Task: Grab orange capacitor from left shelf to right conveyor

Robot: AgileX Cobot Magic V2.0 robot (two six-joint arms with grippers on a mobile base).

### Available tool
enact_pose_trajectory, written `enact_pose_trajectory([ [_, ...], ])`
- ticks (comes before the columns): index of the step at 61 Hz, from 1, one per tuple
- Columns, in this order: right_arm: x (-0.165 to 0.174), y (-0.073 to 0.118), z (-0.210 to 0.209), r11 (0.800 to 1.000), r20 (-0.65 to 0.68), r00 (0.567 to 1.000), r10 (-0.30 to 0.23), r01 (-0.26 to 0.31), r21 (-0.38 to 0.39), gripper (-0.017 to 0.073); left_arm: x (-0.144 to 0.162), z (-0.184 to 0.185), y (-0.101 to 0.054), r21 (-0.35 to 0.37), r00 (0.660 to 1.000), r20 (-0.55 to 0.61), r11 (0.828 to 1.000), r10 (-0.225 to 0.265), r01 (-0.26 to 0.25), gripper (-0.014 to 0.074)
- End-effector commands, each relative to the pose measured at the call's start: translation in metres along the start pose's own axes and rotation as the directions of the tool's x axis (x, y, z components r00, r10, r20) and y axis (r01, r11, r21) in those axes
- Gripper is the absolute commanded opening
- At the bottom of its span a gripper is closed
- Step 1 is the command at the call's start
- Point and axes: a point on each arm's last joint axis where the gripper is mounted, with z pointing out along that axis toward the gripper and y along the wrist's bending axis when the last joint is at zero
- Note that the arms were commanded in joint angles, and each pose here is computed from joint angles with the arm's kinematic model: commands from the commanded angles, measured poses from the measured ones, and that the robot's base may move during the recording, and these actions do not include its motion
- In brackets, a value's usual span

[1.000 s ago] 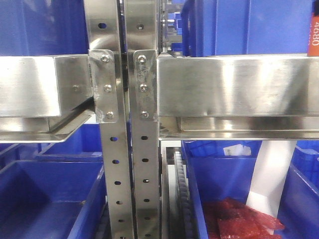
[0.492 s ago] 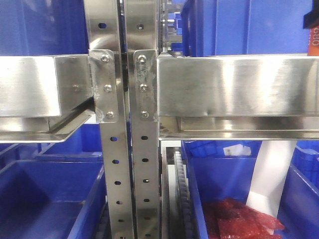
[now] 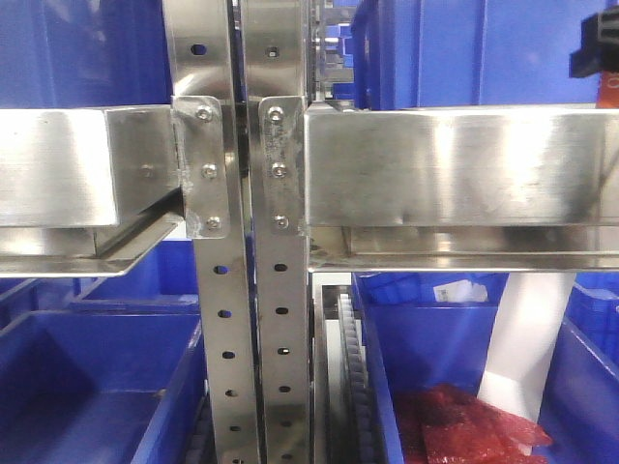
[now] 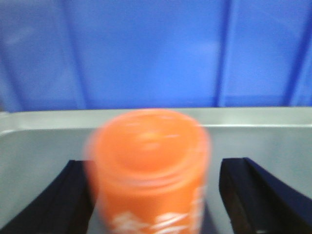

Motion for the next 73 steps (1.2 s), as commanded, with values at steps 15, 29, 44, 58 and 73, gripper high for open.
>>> enact_pose_trajectory([
  [15,-0.025,-0.002,0.008,0.999,0.133,0.99,-0.041,0.043,-0.015,0.0445,-0.014,-0.003,-0.001,0.013,0.992,0.122,1.0,-0.002,0.001,-0.0105],
  [29,-0.037,0.0,-0.001,0.998,0.167,0.984,-0.058,0.062,-0.02,0.0126,-0.014,-0.003,-0.001,0.013,0.992,0.122,1.0,-0.002,0.001,-0.0105],
  [44,-0.079,0.006,-0.046,0.996,0.206,0.975,-0.086,0.088,0.0,0.0114,-0.014,-0.003,-0.001,0.013,0.992,0.122,1.0,-0.002,0.001,-0.0105],
  [58,-0.1,0.01,-0.114,0.996,0.228,0.969,-0.091,0.087,0.027,0.0114,-0.014,-0.003,-0.001,0.013,0.992,0.122,1.0,-0.002,0.001,-0.0105],
  [73,-0.077,0.021,-0.187,0.995,0.215,0.973,-0.087,0.096,-0.034,0.0114,-0.014,-0.003,-0.001,0.013,0.992,0.122,1.0,-0.002,0.001,-0.0105],
])
